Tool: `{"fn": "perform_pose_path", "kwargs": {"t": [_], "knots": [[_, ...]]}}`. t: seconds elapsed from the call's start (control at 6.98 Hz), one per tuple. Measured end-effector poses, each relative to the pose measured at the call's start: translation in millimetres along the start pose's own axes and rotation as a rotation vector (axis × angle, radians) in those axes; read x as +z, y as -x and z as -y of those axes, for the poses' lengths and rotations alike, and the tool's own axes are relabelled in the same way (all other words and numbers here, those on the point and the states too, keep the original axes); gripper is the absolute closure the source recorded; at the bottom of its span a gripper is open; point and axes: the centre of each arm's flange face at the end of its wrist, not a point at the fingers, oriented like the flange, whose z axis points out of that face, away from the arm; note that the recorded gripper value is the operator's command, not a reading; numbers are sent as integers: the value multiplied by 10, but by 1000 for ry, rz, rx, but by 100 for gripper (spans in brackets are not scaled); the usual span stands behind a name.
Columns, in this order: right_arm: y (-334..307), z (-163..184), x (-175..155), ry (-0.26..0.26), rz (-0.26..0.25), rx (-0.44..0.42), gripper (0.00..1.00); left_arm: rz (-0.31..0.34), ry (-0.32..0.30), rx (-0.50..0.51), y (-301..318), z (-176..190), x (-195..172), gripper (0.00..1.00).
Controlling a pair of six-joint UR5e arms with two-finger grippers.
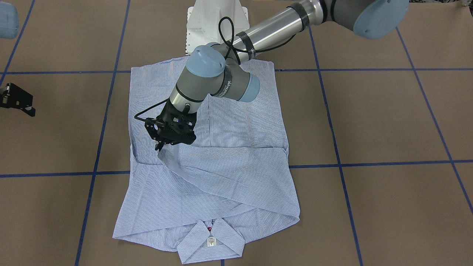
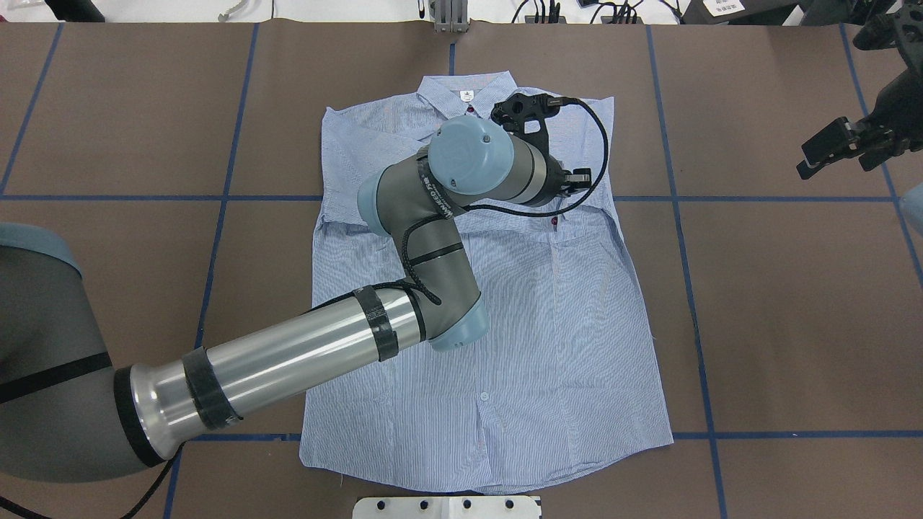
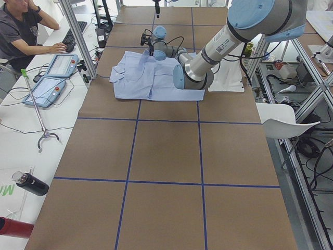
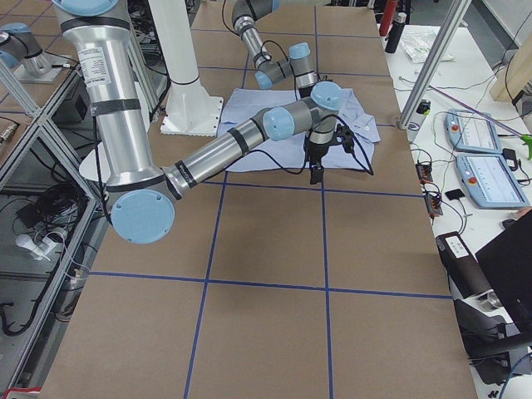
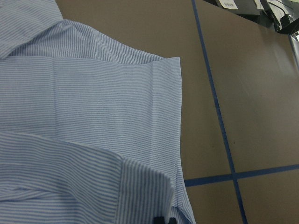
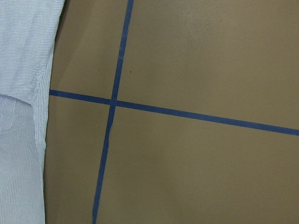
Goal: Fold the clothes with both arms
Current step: 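Release the sleeve and draw the left gripper back toward the shirt side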
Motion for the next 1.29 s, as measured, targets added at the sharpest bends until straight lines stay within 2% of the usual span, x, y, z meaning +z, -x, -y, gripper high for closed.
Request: {"fn": "perform_pose_path", "kwargs": {"t": [0.14, 0.29, 0.86, 1.15, 1.29], "knots": [[-3, 0, 2, 1, 0, 0, 0, 4, 8, 16, 1, -60, 39, 45], [-4, 0, 2, 1, 0, 0, 0, 5, 9, 22, 3, -80, 53, 1], [4, 0, 3, 3, 7, 5, 0, -6, 14, 23, 6, -197, 30, 1], [62, -55, -61, 0, 34, 1, 0, -2, 7, 2, 291, -210, -217, 1], [128, -143, -160, -16, 44, 15, 0, 23, 2, -10, 502, -190, -419, 1]]}}
